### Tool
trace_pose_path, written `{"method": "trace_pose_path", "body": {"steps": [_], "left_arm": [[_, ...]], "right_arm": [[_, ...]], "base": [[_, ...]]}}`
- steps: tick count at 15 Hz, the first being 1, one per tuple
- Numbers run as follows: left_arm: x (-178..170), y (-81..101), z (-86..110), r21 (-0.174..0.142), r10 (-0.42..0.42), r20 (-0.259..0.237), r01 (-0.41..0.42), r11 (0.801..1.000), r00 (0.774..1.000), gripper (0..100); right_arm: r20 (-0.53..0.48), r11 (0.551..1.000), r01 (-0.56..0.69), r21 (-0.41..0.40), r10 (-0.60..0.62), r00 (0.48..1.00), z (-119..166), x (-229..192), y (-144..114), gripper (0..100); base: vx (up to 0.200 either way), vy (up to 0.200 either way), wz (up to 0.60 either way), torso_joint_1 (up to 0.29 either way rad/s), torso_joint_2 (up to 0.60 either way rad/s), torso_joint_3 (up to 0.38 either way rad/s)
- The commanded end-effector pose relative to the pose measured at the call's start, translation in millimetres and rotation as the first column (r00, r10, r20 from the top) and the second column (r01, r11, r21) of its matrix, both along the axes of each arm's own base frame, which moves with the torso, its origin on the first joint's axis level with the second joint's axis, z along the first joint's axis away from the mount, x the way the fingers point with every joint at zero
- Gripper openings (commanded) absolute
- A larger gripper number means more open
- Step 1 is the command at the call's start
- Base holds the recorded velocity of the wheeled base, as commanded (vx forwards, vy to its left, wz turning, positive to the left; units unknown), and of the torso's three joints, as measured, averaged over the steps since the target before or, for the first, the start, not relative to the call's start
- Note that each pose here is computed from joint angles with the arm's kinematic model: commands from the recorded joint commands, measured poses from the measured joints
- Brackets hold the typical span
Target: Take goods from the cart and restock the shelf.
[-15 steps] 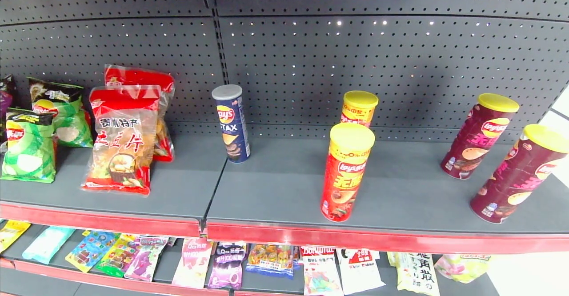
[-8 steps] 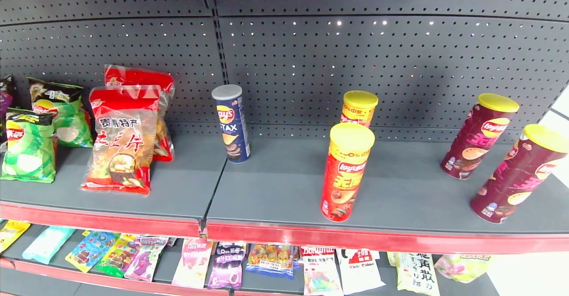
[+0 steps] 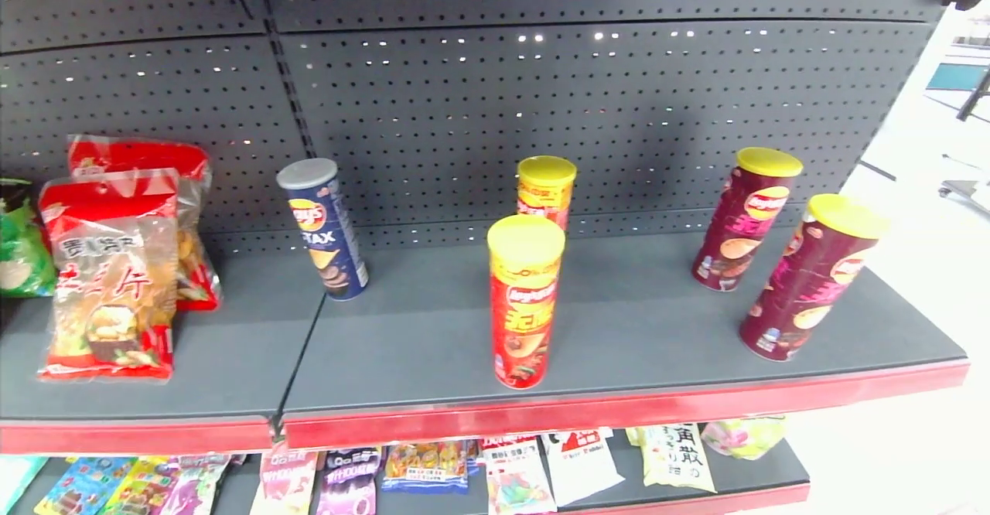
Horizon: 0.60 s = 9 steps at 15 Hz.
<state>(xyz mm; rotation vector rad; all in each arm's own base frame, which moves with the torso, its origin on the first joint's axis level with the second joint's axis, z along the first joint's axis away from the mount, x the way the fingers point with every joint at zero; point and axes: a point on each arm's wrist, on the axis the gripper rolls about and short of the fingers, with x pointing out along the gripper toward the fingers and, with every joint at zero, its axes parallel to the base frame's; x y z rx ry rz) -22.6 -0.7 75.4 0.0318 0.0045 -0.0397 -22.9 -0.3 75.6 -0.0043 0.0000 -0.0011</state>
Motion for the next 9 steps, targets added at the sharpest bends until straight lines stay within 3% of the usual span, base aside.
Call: {"method": "trace_pose_path", "body": {"steps": [1, 5, 9], "left_arm": [[0.1, 0.0, 0.1, 0.000, 0.000, -0.001, 0.000, 1.000, 1.000, 100], [2.0, -0.1, 0.4, 0.002, -0.010, -0.027, 0.010, 1.000, 1.000, 100], [6.3, -0.5, 1.8, 0.006, -0.106, -0.082, 0.107, 0.994, 0.991, 100]], "right_arm": [[-0.002, 1.000, 0.000, 0.000, 0.000, 1.000, 0.1, 0.1, 0.0, 100], [0.000, 1.000, 0.002, 0.001, -0.002, 1.000, 0.1, 0.0, 0.0, 100], [0.000, 1.000, 0.002, 0.001, -0.002, 1.000, 0.1, 0.0, 0.0, 100]], "base": [[0.000, 0.000, 0.00, 0.000, 0.00, 0.000], [0.000, 0.000, 0.00, 0.000, 0.00, 0.000], [0.000, 0.000, 0.00, 0.000, 0.00, 0.000]]}}
